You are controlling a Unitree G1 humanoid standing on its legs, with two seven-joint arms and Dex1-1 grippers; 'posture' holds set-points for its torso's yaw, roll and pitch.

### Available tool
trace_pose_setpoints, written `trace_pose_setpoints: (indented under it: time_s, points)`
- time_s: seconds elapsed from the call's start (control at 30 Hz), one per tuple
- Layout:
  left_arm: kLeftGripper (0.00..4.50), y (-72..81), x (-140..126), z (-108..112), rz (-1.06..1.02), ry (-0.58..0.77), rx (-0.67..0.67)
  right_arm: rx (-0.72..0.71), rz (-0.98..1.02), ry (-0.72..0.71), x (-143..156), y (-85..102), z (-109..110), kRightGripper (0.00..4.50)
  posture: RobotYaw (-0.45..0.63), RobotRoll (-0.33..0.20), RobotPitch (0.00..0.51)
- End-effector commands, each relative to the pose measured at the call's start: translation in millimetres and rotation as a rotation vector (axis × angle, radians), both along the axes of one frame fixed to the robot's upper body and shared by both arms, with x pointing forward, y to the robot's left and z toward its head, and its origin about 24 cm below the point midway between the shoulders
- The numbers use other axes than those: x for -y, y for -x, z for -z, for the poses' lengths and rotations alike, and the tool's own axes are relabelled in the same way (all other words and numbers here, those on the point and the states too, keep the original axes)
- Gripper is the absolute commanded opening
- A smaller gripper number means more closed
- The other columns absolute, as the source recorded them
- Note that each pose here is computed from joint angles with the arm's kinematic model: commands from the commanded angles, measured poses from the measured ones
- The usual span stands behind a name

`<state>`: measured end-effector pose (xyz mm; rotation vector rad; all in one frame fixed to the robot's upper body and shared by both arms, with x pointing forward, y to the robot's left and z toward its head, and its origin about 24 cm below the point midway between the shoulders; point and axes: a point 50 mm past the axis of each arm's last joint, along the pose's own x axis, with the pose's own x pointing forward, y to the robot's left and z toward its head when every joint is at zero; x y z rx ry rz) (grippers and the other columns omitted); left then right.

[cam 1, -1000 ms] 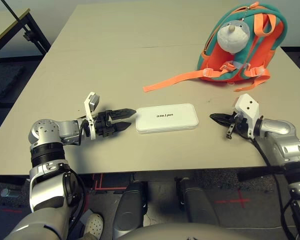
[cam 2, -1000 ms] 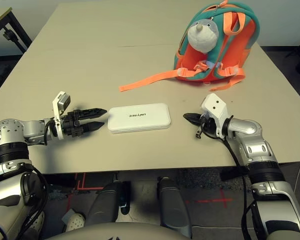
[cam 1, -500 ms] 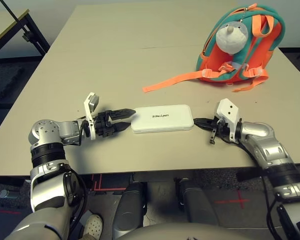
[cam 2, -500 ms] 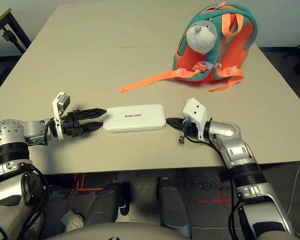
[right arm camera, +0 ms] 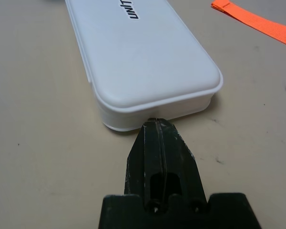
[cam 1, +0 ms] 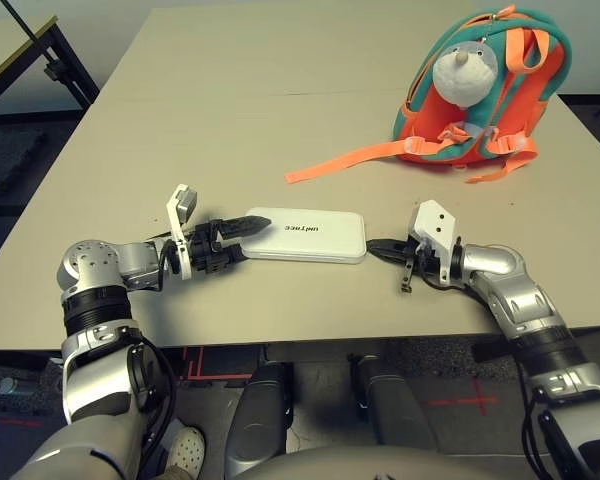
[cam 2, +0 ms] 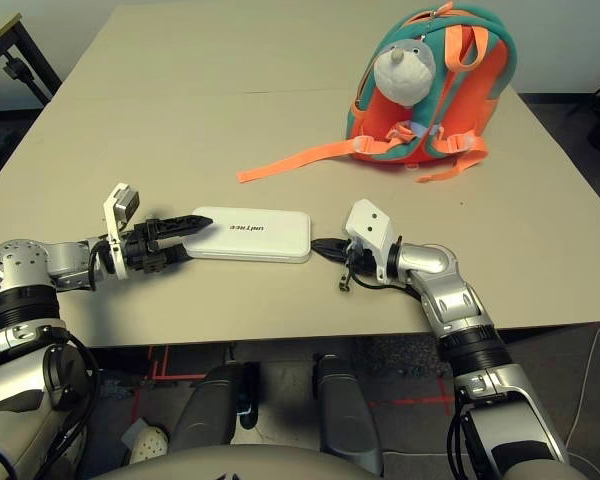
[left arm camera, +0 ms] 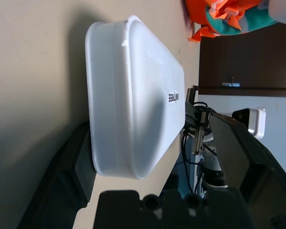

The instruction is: Put the pencil case into the backpack and zip it.

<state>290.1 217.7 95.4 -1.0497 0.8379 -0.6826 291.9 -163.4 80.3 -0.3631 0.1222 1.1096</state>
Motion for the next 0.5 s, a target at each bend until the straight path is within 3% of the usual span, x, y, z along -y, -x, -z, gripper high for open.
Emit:
trace_pose_setpoints:
  time_s: [0.03, 0.5]
  points:
    - [4.50, -8.4, -15.8, 11.5, -0.135, -0.103, -0.036, 0.006, -0.016, 0.012, -0.7, -0.5, 0.6, 0.03, -0.09, 0.000, 0.194]
    - [4.50, -18.6, -17.6, -7.8, -0.198, -0.064, 0.105, 0.016, -0.008, 0.014, 0.6, -3.4, 0.4, 0.03, -0.09, 0.000, 0.197]
